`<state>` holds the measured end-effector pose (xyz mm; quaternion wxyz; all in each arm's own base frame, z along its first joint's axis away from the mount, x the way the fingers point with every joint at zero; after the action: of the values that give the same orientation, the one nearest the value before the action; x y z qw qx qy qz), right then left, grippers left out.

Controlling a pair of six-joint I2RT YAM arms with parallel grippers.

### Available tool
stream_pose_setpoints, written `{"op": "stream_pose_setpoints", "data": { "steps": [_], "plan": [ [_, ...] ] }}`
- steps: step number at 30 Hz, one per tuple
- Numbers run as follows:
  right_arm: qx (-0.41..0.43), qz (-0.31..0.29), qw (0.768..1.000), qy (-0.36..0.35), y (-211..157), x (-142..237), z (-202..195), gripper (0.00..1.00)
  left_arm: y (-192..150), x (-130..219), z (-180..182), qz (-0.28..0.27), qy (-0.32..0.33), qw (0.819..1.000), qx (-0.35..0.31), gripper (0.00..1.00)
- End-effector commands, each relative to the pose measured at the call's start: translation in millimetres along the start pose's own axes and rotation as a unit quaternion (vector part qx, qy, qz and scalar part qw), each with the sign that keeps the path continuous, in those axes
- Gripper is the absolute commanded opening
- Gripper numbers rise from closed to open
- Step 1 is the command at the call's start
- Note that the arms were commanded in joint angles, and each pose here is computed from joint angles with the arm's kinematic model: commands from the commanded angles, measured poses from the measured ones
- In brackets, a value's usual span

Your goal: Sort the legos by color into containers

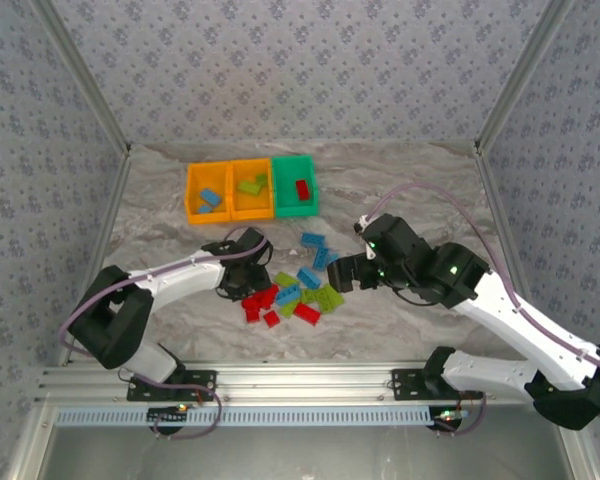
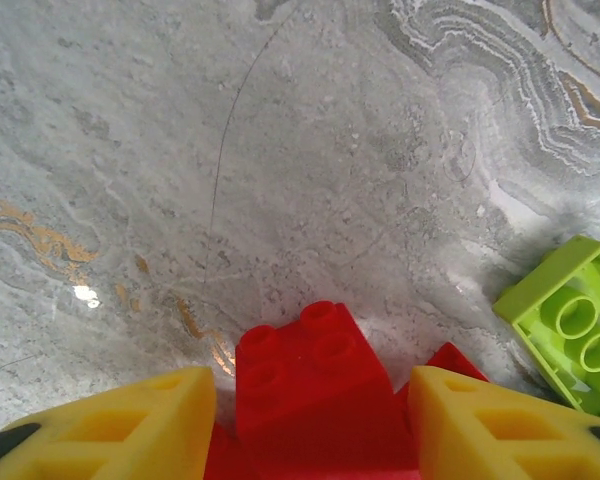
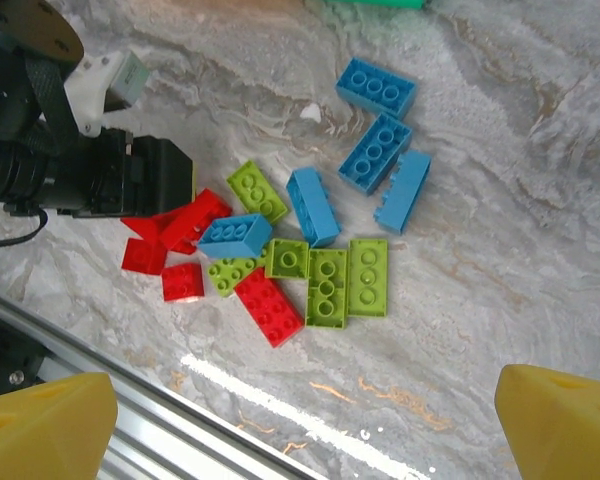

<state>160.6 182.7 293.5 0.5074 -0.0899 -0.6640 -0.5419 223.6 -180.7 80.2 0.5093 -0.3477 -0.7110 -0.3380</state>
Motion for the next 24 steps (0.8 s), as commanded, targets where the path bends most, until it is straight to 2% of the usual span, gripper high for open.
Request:
{"op": "stream_pose_setpoints", "data": {
  "steps": [1,5,9,13,19,21,24],
  "plan": [
    [-0.001,0.023,1.0,0.004,-2,0,6,1.0,-4,-8,1,0.012,0.008,1.0,0.012,0.49],
    [0.012,0.034,0.999,0.015,-2,-7,15,1.0,-2,-7,3,0.009,0.019,1.0,0.014,0.44],
    [0.027,0.049,0.998,0.032,0,-14,25,1.0,3,1,0,-0.003,0.015,1.0,0.01,0.35],
    [0.025,0.024,0.999,0.032,9,-11,26,1.0,16,25,-20,-0.03,-0.009,0.999,-0.013,0.28],
    [0.001,-0.027,0.999,-0.02,15,10,6,1.0,57,83,-96,-0.114,-0.078,0.987,-0.086,0.27],
    [-0.011,-0.039,0.999,-0.034,14,16,-1,1.0,78,94,-129,-0.155,-0.085,0.978,-0.112,0.27],
    [-0.025,-0.051,0.997,-0.043,11,24,-7,1.0,113,89,-171,-0.202,-0.081,0.966,-0.137,0.27]
  ]
}}
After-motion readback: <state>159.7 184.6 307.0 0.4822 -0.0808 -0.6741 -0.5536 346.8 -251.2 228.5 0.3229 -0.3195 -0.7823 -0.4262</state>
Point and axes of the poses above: each hand's point on the last joint's axis, 136 mm out from that joint toward the fingers, its own x axis back along the fingers, its own z axis along the line the jaws close on, y = z × x, the point moved 5 cm from there along x, back along the fingers, and after that the axes turned 14 degrees about x, right-handed, at the moved point
